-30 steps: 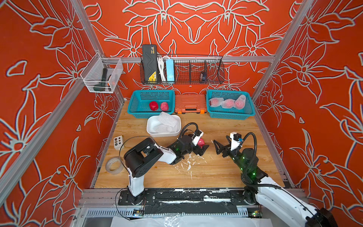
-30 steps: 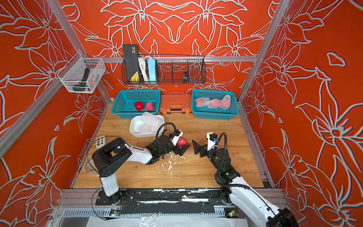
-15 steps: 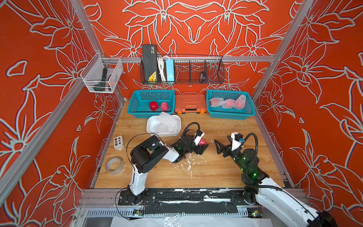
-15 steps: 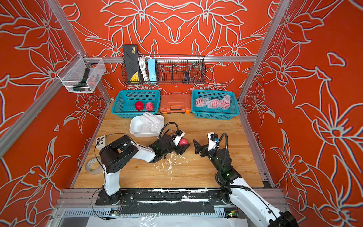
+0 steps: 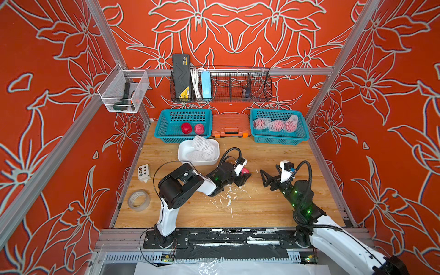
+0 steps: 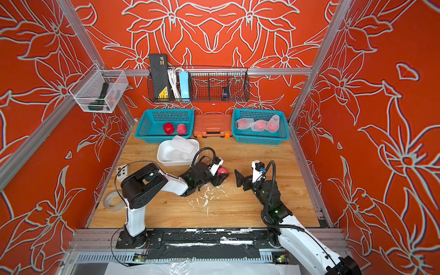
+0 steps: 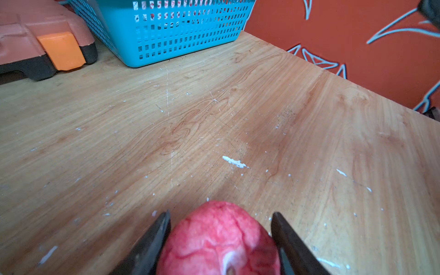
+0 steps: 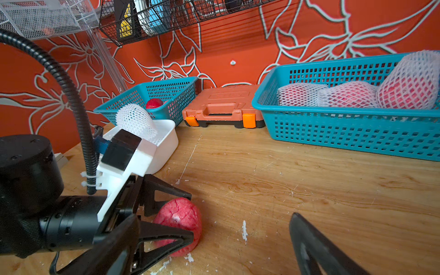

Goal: Remove foam nets from apples
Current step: Pick up the apple from the center of the board.

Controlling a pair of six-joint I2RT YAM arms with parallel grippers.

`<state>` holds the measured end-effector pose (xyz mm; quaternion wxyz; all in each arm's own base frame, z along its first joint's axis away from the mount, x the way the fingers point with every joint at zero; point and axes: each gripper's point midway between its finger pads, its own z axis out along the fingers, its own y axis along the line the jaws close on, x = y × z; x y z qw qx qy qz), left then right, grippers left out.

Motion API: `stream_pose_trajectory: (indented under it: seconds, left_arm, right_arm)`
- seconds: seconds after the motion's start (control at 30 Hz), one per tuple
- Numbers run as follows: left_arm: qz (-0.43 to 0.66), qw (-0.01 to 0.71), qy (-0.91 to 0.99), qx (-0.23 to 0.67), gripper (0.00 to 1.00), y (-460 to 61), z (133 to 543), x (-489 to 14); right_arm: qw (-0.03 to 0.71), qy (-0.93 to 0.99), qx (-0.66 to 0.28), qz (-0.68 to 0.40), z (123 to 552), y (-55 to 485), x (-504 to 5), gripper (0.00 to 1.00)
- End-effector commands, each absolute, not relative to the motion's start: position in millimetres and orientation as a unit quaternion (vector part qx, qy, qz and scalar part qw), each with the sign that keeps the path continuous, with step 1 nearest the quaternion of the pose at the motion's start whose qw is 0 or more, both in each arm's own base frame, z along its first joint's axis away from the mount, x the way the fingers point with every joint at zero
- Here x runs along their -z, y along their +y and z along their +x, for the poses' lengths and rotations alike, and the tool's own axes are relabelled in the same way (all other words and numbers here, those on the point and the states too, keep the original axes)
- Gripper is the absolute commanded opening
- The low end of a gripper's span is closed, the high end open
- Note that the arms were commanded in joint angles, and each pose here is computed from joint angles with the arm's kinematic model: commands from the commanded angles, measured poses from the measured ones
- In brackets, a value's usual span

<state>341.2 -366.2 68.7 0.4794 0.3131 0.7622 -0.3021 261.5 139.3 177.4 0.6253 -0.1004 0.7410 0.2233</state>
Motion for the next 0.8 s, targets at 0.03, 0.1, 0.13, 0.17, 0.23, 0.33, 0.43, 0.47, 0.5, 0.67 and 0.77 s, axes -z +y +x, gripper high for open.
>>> stream_pose_trajectory:
  seconds: [0.03, 0.1, 0.13, 0.17, 0.23, 0.33, 0.43, 0.47, 0.5, 0.67, 0.77]
  left_arm:
    - [0.322, 0.488, 0.754, 0.301, 0.42, -367.7, 344.2, -75.9]
    - [0.323, 0.49, 0.752, 0.302, 0.37, -367.9, 344.4, -79.3]
    - [0.321, 0.492, 0.751, 0.302, 0.34, -367.7, 344.9, -81.8]
    - [0.32, 0.495, 0.749, 0.302, 0.33, -367.8, 345.7, -84.6]
    - [0.324, 0.501, 0.742, 0.307, 0.32, -368.7, 344.5, -95.1]
    - [0.327, 0.512, 0.733, 0.307, 0.3, -366.3, 342.2, -112.9]
    - [0.325, 0.524, 0.72, 0.318, 0.29, -362.5, 340.0, -137.2]
    - [0.323, 0.525, 0.715, 0.33, 0.29, -360.9, 338.8, -146.1]
    - [0.321, 0.523, 0.709, 0.348, 0.29, -358.4, 337.9, -156.8]
    - [0.281, 0.531, 0.695, 0.395, 0.29, -328.1, 349.6, -210.5]
    - [0.258, 0.556, 0.698, 0.371, 0.29, -298.1, 368.4, -242.0]
  right_arm:
    - [0.628, 0.742, -0.216, -0.091, 263.3, 136.2, -177.9, 0.98]
    - [0.628, 0.743, -0.214, -0.092, 263.4, 135.9, -178.1, 0.98]
    - [0.628, 0.743, -0.213, -0.091, 263.3, 135.5, -178.6, 0.98]
    - [0.627, 0.744, -0.212, -0.091, 263.0, 135.4, -177.9, 0.98]
    - [0.628, 0.744, -0.21, -0.088, 263.4, 133.9, -177.8, 0.98]
    - [0.629, 0.745, -0.207, -0.087, 264.1, 132.9, -177.8, 0.98]
    - [0.629, 0.746, -0.2, -0.088, 264.6, 131.7, -178.0, 0.98]
    - [0.629, 0.746, -0.199, -0.088, 264.6, 130.9, -178.6, 0.98]
    - [0.63, 0.746, -0.198, -0.088, 264.1, 130.4, -179.1, 0.98]
    - [0.638, 0.74, -0.197, -0.086, 260.6, 127.2, -183.8, 0.98]
    - [0.642, 0.736, -0.198, -0.082, 260.2, 125.9, -184.9, 0.98]
